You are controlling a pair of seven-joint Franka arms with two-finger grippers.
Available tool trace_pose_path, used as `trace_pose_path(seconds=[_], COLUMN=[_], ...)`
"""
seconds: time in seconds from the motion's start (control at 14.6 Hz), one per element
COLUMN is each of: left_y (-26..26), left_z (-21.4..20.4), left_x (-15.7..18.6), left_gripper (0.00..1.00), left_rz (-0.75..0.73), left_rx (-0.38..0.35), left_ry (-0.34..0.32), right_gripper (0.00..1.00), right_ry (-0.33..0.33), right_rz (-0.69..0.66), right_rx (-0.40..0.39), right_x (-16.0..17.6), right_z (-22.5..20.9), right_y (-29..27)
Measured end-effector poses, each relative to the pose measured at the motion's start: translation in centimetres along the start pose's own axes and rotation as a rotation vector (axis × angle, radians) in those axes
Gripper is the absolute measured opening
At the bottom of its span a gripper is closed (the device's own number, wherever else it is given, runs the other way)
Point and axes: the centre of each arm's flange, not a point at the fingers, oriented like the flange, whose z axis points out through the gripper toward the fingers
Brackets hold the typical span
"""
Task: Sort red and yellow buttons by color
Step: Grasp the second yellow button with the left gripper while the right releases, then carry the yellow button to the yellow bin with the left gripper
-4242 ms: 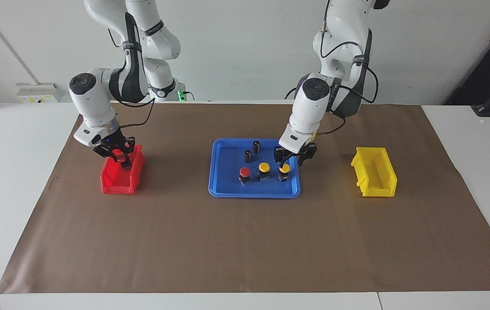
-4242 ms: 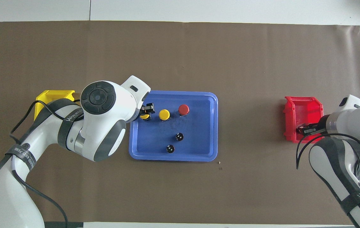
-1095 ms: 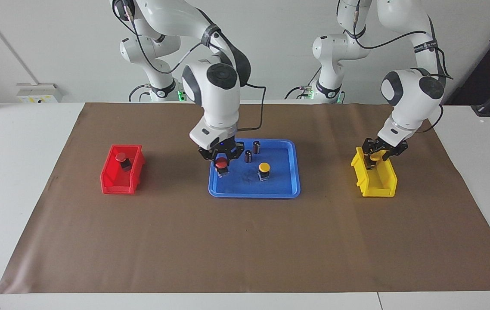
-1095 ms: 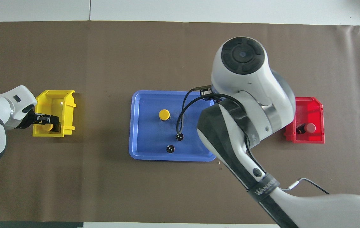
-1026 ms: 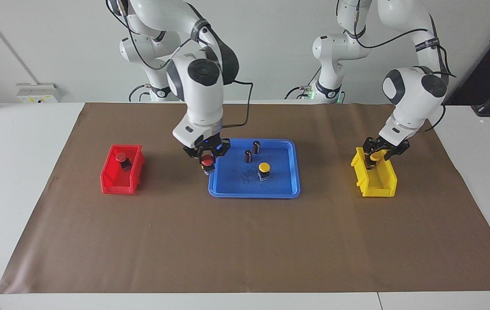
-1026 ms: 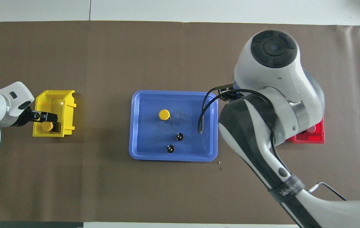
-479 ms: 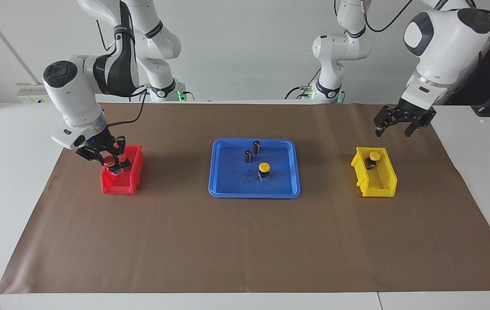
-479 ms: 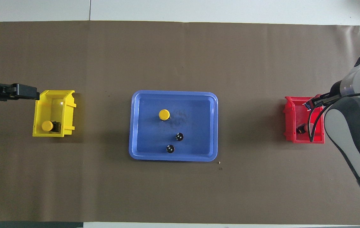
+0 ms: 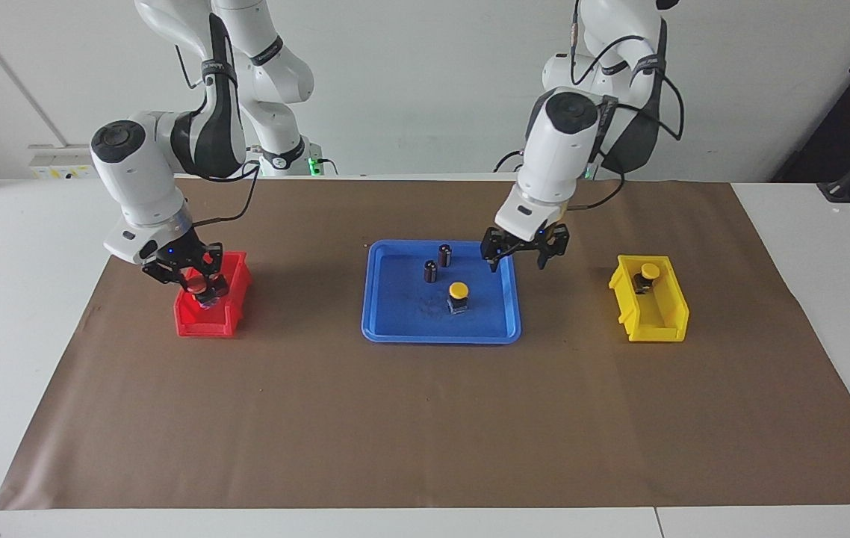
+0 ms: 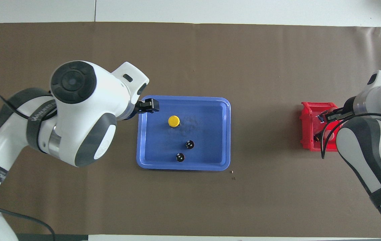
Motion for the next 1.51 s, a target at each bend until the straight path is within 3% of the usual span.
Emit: trace_pose_path(seconds=[0.21,0.62,0.68,0.82,0.96,1.16,1.37,1.51], left_y=[3.6,5.9,5.9,5.9,5.8,5.9,4.0,-0.7], left_z=[4.6,6.7,6.7,6.7,6.8,5.9,1.2,-2.3], left_x=[-0.9,-2.1,-2.1,-2.1,-2.1,-1.6,1.3,4.3], left_gripper=[1.0,1.0,0.93,0.68,0.44,0.41,0.41,0.41], left_rz=[-0.023,-0.032,-0.049,-0.072,-0.079,-0.09,-0.111,-0.069], left_rx=[0.005,0.009,0.009,0.009,0.011,0.017,0.068,0.089], left_ry=[-0.013,-0.02,-0.02,-0.019,-0.02,-0.025,-0.059,-0.08], right_gripper=[0.41,0.41,0.41,0.46,0.68,0.99,1.0,1.0], right_ry=[0.013,0.031,0.031,0.03,0.029,-0.023,-0.039,-0.051], right_rz=[0.001,0.002,0.001,-0.01,-0.027,-0.041,-0.025,0.062], right_rx=[-0.002,-0.006,-0.006,-0.006,-0.006,0.006,0.007,0.009], right_x=[-1.1,-1.9,-1.9,-1.9,-1.6,0.6,2.6,2.7], right_z=[2.3,3.8,3.9,3.9,3.3,-2.1,-11.0,-16.1], right_y=[-0.4,-0.6,-0.6,-0.6,-0.3,0.1,-0.5,-1.1])
